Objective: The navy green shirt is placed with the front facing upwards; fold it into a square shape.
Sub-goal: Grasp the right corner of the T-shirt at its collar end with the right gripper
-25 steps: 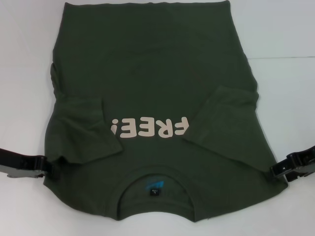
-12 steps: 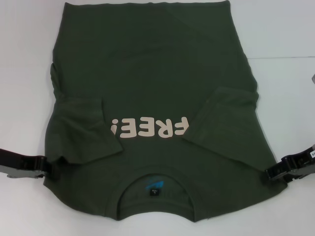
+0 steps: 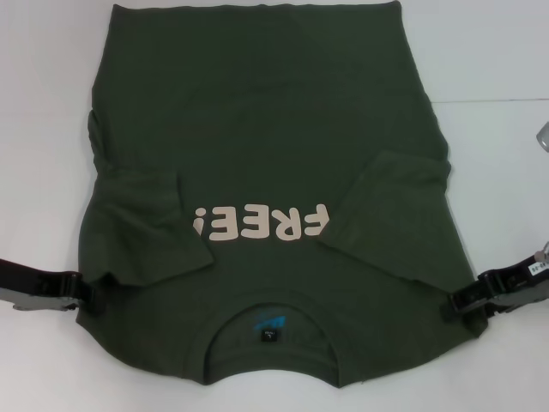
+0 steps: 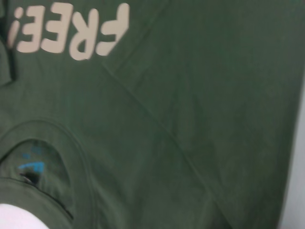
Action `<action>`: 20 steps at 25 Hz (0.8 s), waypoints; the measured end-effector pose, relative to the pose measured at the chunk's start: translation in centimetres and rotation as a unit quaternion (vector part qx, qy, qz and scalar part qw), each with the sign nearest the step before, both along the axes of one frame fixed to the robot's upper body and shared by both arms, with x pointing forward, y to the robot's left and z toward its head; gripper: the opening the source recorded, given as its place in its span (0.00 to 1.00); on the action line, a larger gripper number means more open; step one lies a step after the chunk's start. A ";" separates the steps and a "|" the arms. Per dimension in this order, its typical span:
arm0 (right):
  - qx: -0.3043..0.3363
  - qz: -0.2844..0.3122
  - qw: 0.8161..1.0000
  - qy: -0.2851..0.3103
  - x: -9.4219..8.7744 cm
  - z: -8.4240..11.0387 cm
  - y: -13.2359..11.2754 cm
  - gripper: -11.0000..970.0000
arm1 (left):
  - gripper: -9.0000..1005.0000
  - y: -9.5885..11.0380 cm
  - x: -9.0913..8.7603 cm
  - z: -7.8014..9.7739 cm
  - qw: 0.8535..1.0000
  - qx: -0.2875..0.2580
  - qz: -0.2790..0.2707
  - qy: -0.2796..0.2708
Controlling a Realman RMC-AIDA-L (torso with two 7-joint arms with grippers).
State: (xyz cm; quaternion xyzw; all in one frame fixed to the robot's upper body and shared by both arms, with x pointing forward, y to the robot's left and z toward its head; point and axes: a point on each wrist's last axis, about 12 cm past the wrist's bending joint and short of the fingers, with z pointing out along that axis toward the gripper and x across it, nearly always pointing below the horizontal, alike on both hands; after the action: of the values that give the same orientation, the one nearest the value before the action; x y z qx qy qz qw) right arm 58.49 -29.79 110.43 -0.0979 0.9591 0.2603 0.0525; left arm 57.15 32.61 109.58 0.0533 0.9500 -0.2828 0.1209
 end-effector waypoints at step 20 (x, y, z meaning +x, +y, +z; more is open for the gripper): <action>0.000 -0.004 1.000 0.007 0.0 -0.1 -0.4 0.74 | 0.08 -0.1 0.1 0.0 1.000 0.001 -0.002 0.000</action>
State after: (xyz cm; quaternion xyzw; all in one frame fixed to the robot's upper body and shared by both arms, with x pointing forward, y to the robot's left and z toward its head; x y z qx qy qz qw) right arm 58.45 -30.16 110.29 -0.0926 0.9599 0.2603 0.0465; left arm 57.21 32.55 109.62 0.0551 0.9501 -0.2823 0.1208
